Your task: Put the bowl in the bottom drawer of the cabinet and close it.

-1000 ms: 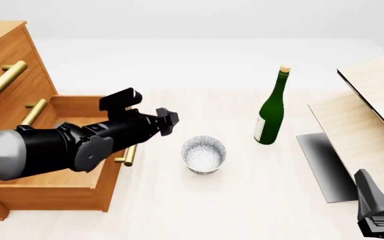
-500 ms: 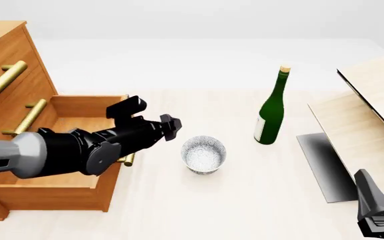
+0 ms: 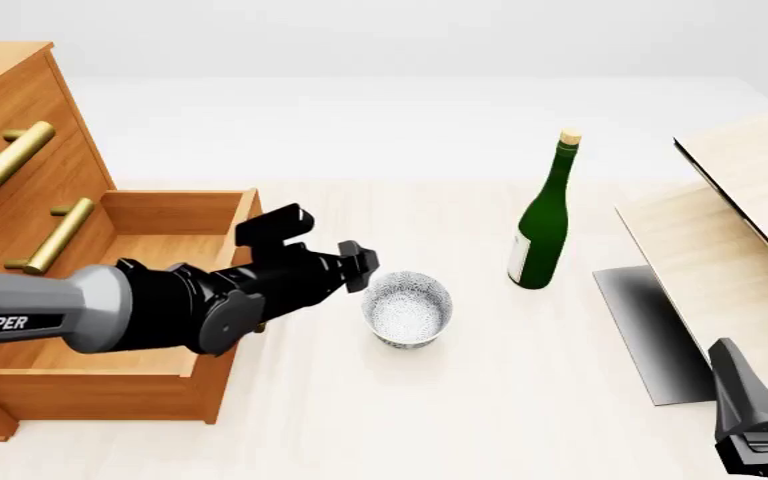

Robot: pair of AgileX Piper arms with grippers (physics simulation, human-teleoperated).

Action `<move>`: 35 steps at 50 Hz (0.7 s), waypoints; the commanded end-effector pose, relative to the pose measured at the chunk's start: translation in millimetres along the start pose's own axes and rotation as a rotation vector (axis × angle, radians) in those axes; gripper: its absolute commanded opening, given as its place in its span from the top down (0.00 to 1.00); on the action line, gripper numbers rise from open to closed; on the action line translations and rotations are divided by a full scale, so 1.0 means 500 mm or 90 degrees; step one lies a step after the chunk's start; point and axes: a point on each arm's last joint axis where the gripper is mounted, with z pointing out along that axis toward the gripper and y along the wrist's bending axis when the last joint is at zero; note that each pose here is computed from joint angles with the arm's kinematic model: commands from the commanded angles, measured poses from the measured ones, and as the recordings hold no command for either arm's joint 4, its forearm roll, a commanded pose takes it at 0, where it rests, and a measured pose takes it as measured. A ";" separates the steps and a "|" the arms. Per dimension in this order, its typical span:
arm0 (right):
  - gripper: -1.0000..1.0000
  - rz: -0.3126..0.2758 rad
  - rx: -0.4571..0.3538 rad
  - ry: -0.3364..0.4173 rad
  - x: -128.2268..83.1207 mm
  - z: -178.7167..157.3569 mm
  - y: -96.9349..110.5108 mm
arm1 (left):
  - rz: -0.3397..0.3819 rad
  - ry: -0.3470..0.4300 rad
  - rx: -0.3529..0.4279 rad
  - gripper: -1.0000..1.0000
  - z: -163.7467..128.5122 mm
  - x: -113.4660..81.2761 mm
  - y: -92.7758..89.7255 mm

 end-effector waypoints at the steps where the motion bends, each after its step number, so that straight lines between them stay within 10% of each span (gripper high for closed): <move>1: 0.00 0.000 0.000 0.000 0.000 0.000 0.000 | 0.003 0.007 -0.004 0.00 0.020 0.001 -0.001; 35: 0.00 0.000 0.000 0.000 0.000 0.000 0.000 | -0.022 0.027 -0.013 0.00 0.077 0.038 0.018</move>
